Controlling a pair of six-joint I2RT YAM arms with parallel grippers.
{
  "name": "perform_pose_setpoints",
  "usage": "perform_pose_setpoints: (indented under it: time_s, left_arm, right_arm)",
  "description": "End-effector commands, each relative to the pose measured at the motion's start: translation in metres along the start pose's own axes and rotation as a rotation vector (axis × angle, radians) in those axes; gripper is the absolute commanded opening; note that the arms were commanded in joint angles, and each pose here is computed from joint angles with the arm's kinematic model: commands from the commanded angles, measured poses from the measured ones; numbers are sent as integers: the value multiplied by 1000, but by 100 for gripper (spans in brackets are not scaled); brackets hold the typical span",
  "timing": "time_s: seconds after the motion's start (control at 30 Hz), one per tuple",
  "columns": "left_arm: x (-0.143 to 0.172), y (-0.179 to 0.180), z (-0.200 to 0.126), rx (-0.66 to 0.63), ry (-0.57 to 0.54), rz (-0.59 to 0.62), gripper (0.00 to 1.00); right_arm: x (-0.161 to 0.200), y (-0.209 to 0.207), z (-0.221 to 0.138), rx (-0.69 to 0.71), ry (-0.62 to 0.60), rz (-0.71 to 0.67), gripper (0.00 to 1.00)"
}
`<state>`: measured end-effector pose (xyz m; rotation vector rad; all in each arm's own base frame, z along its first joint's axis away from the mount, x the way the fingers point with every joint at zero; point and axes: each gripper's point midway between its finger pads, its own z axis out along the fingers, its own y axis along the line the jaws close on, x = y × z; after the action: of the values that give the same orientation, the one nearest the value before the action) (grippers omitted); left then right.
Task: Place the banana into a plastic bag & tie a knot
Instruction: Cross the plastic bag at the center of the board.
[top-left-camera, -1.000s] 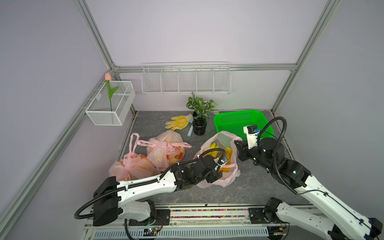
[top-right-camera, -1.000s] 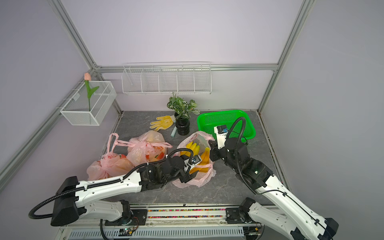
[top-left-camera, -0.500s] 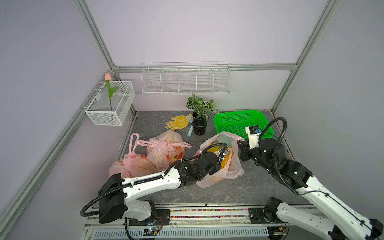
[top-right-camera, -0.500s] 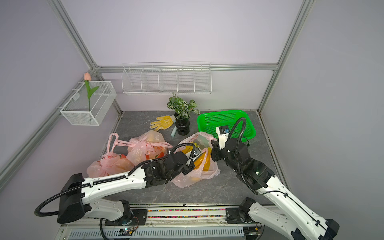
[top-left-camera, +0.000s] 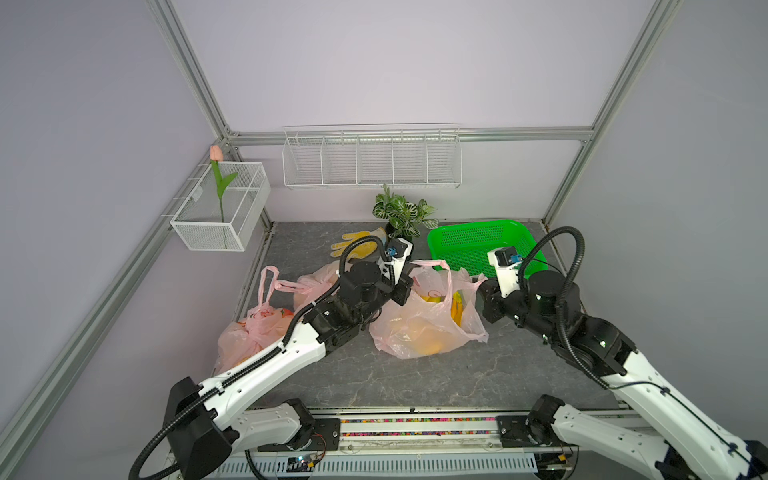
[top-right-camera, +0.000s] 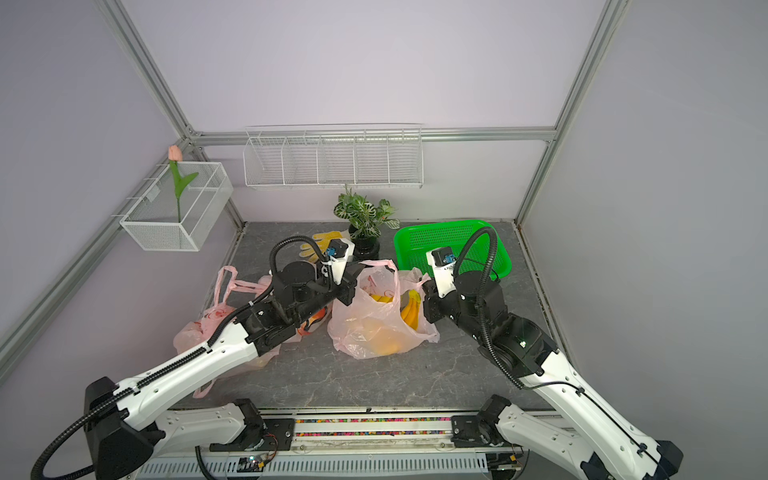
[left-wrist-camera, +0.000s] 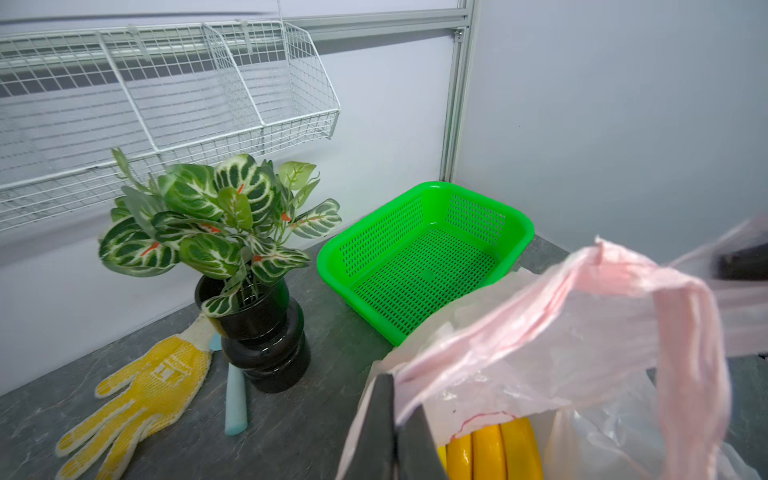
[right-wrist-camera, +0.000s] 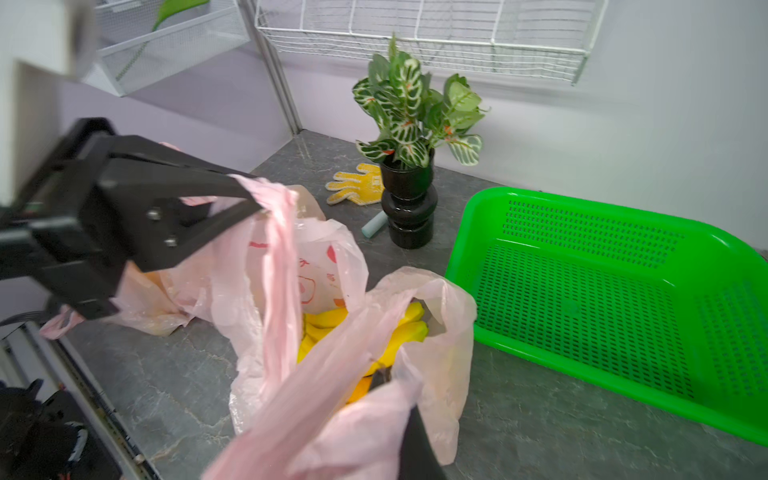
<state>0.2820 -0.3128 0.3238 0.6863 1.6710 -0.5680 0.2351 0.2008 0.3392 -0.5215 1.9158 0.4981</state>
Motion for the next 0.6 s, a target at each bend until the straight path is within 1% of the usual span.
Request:
perform_pose_setpoints:
  time_s: [0.0, 0.1, 0.2, 0.27, 0.37, 0.4, 0.43, 0.5, 0.57]
  left_arm:
    - [-15, -6, 7, 46, -30, -48, 0]
    - [-13, -2, 16, 34, -9, -67, 0]
    - [-9, -1, 23, 28, 18, -67, 0]
    - [-5, -2, 27, 28, 30, -67, 0]
    - [0, -7, 28, 61, 47, -50, 0]
    - [2, -10, 28, 75, 50, -44, 0]
    - [3, -14, 27, 100, 46, -36, 0]
    - [6, -22, 23, 149, 35, -27, 0]
    - [8, -29, 19, 193, 17, -25, 0]
  right_arm:
    - [-2, 24, 10, -112, 36, -59, 7]
    - [8, 35, 25, -156, 94, -65, 7]
    - [13, 52, 33, -220, 113, -87, 8]
    - [14, 57, 36, -229, 116, -102, 16]
    - [14, 54, 41, -202, 118, -107, 18]
    - [14, 51, 42, -183, 118, -105, 21]
    - [14, 46, 45, -151, 118, -103, 25]
    - [14, 36, 48, -98, 120, -96, 30]
    - [14, 31, 51, -83, 119, -80, 38]
